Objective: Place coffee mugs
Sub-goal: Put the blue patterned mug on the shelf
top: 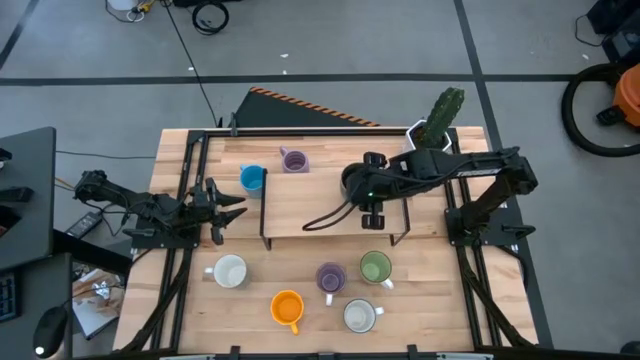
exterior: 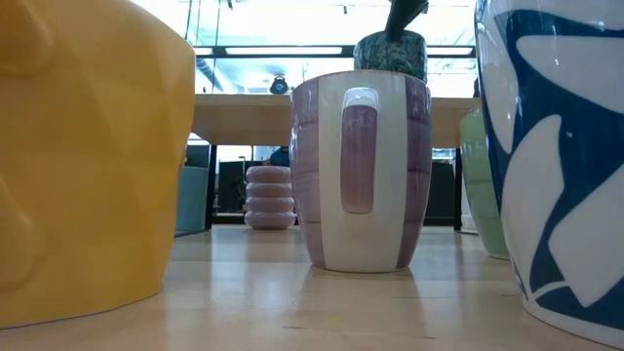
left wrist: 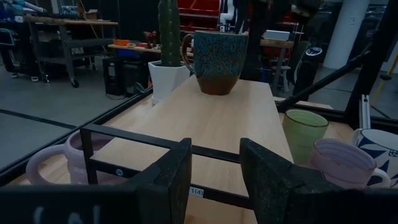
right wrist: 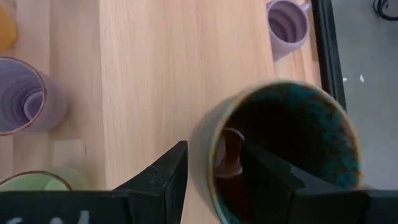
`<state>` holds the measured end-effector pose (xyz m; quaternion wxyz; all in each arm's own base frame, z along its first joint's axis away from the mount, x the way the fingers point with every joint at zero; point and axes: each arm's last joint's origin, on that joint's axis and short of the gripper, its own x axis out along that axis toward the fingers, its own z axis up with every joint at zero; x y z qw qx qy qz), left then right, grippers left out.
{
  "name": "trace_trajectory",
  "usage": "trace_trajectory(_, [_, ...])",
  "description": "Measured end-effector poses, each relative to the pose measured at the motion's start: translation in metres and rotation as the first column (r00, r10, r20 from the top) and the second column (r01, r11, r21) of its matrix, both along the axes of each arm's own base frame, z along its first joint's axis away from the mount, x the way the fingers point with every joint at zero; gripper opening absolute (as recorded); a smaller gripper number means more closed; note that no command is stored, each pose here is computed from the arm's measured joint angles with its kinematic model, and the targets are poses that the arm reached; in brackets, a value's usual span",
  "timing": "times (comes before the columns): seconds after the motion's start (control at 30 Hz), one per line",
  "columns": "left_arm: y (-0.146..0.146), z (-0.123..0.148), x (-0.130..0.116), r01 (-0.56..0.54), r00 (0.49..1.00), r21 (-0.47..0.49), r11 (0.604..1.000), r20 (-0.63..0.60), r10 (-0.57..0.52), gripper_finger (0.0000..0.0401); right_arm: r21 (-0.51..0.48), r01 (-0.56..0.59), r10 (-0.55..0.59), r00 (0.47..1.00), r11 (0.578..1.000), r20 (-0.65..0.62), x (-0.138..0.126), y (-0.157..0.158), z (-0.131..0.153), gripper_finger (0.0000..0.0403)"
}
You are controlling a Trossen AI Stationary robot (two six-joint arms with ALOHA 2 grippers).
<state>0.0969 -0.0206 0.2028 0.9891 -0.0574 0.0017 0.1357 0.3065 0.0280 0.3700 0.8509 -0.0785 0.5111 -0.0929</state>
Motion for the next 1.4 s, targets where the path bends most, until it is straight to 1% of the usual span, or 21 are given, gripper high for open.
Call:
trace_trajectory(0.07, [0.0, 0.0, 0.0, 0.0, 1.0, 0.0, 1.0, 0.001, 0.0, 0.0141, -0.003, 0.006, -0.006, 0.999, 1.0, -0.037, 0.003, -0.002, -0.006, 0.0154])
trace_trajectory(0.17, [0.0, 0.0, 0.0, 0.0, 1.0, 0.0, 1.0, -0.001, 0.0, 0.0141, 0.003, 0.021, -0.021, 0.998, 1.0, -0.058, 0.008, -0.006, -0.012, 0.0151])
trace_trajectory(0.33, [0.0, -0.001, 0.0, 0.0, 1.0, 0.002, 1.0, -0.005, 0.0, 0.0141, 0.053, 0.036, -0.031, 0.996, 0.998, -0.088, 0.009, -0.011, -0.015, 0.014])
trace_trajectory(0.47, [0.0, -0.001, 0.0, 0.0, 1.0, 0.002, 1.0, -0.006, 0.0, 0.0141, 0.085, 0.057, -0.048, 0.993, 0.995, -0.109, 0.009, -0.016, -0.017, 0.0109])
trace_trajectory(0.63, [0.0, -0.001, 0.0, 0.0, 1.0, 0.002, 1.0, -0.006, 0.0, 0.0141, 0.087, 0.057, -0.046, 0.991, 0.995, -0.122, 0.007, -0.017, -0.017, 0.0062])
trace_trajectory(0.73, [0.0, -0.001, 0.0, 0.0, 1.0, 0.001, 1.0, -0.007, 0.0, 0.0141, 0.088, 0.046, -0.034, 0.991, 0.995, -0.131, 0.007, -0.017, -0.018, 0.0048])
trace_trajectory(0.9, [0.0, -0.001, 0.0, 0.0, 1.0, -0.008, 1.0, -0.005, 0.0, 0.0141, 0.079, 0.019, -0.004, 0.983, 0.997, -0.185, 0.0, -0.018, -0.017, 0.005])
trace_trajectory(1.03, [0.0, -0.001, 0.0, 0.0, 1.0, -0.014, 1.0, -0.008, 0.0, 0.0141, 0.067, -0.015, 0.031, 0.97, 0.998, -0.243, -0.016, -0.023, -0.011, 0.005])
trace_trajectory(1.13, [0.0, -0.001, 0.0, 0.0, 1.0, -0.013, 1.0, -0.009, 0.0, 0.0141, 0.108, -0.041, 0.064, 0.974, 0.993, -0.219, -0.026, -0.032, -0.001, 0.005])
trace_trajectory(1.27, [0.0, -0.001, 0.0, 0.0, 1.0, -0.013, 1.0, -0.01, 0.0, 0.0141, 0.2, -0.067, 0.104, 0.978, 0.977, -0.179, -0.04, -0.047, 0.01, 0.005])
trace_trajectory(1.4, [0.0, -0.001, 0.0, 0.0, 1.0, -0.013, 1.0, -0.01, 0.0, 0.0141, 0.23, -0.132, 0.172, 0.972, 0.964, -0.163, -0.043, -0.058, 0.012, 0.005])
